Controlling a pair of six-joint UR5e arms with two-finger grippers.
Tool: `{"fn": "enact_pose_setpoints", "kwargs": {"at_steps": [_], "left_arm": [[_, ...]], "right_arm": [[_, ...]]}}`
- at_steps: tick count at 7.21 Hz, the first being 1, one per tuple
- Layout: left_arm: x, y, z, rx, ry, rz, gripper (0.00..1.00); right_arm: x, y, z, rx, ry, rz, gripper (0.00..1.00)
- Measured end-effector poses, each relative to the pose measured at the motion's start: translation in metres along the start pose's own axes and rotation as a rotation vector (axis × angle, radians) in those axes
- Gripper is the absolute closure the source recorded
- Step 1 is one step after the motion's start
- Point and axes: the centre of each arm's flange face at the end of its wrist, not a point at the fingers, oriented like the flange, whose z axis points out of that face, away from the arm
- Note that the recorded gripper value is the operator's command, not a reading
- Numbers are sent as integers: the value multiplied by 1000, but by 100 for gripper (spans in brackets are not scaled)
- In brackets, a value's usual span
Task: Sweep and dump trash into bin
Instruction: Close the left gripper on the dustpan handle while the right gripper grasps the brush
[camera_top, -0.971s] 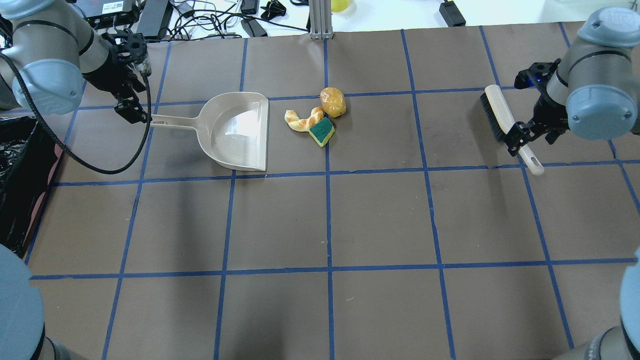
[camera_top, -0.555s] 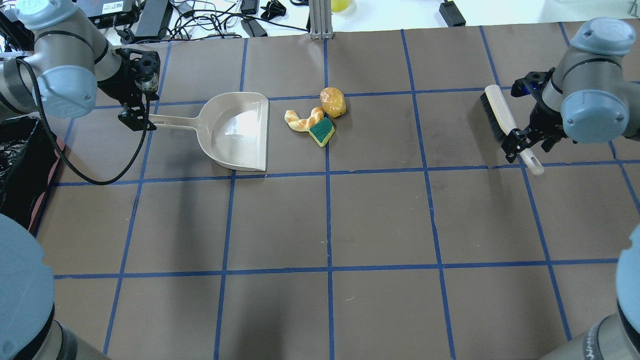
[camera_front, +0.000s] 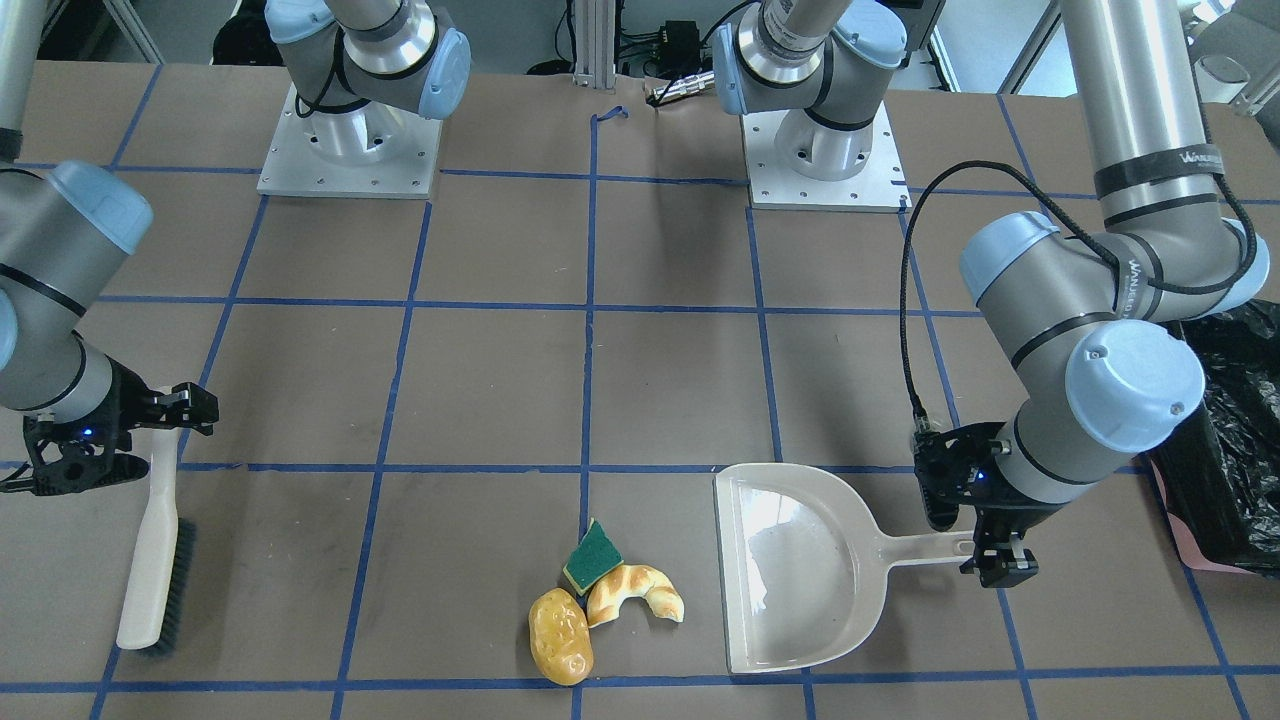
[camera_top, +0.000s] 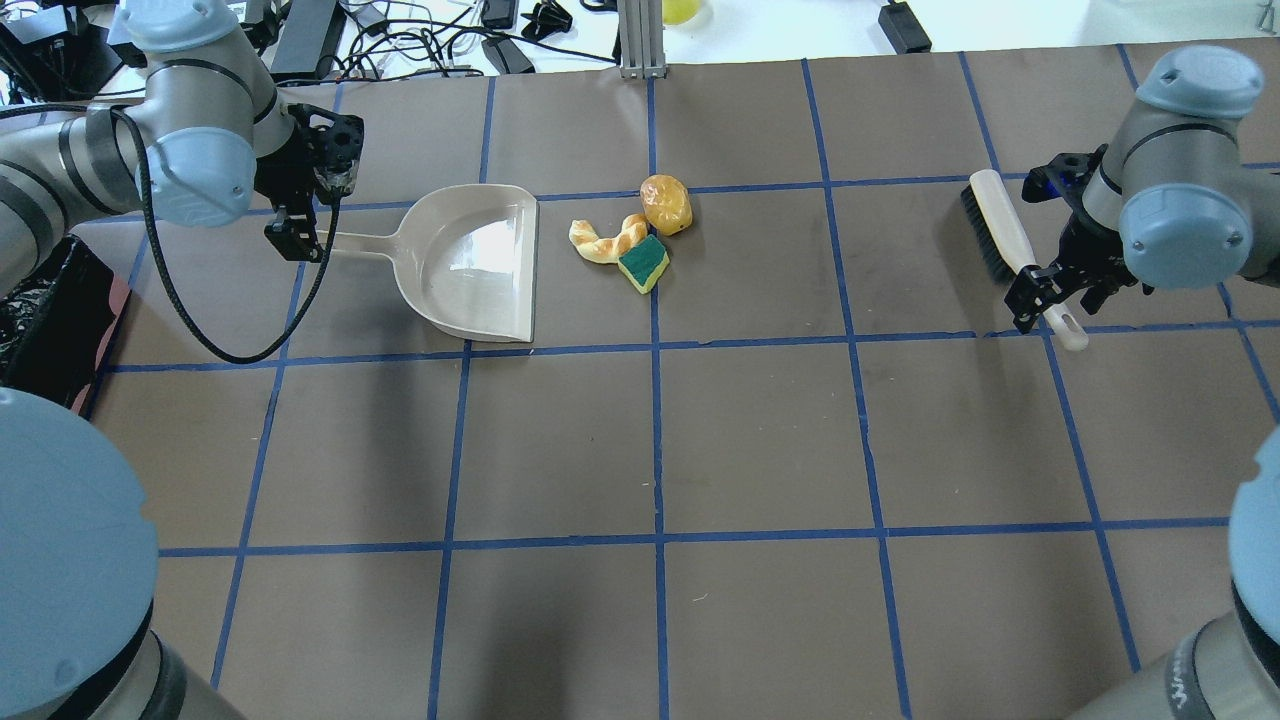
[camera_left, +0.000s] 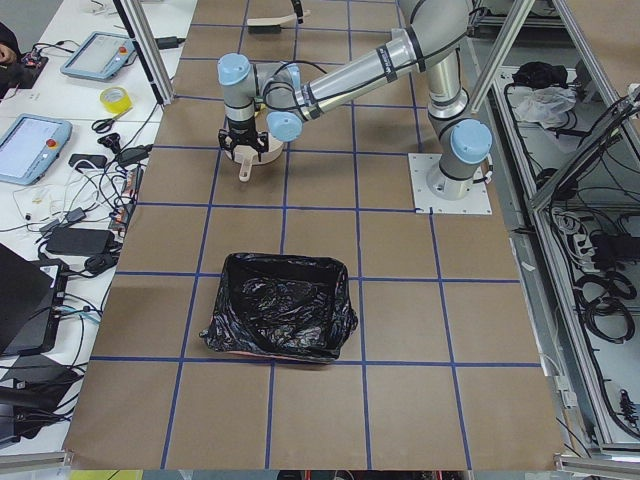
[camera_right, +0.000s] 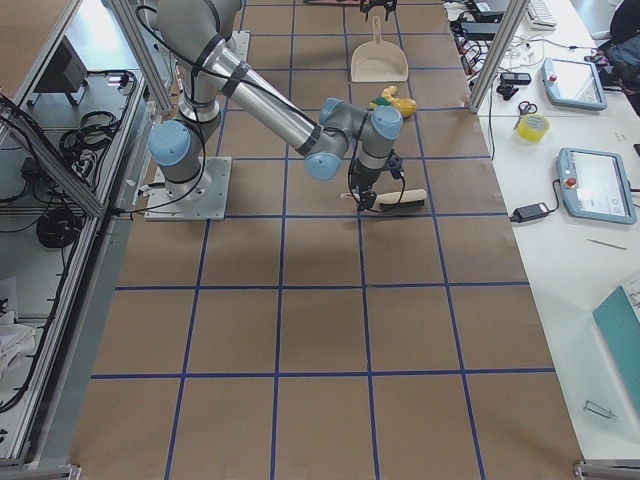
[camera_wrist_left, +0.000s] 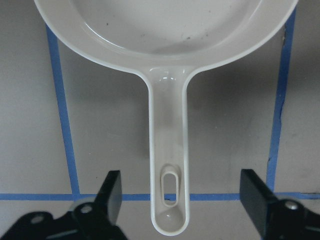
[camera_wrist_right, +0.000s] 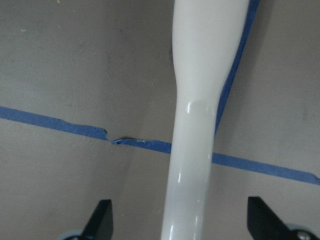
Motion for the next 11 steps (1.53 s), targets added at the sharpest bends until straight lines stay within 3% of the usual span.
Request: {"fn": "enact_pose_setpoints", "kwargs": {"at_steps": [2, 3, 4, 7, 9, 11], "left_arm": [[-1, -1, 8, -10, 17, -36, 0], [-1, -1, 12, -10, 25, -61, 0], [0, -2, 19, -8, 33, -72, 0], [0, -3, 33, -7, 51, -98, 0], [0, -3, 36, -7, 56, -133, 5], [0, -3, 38, -5, 58, -137, 16]], "right_arm": [[0, 0, 0, 0, 0, 13, 68], [1, -1, -1, 1, 1, 21, 94], [1, -1, -2, 4, 0, 31, 100], [1, -2, -4, 2, -10, 48, 100], [-4, -6, -12, 12, -12, 88, 100], [-25, -24, -31, 39, -35, 115, 100]]}}
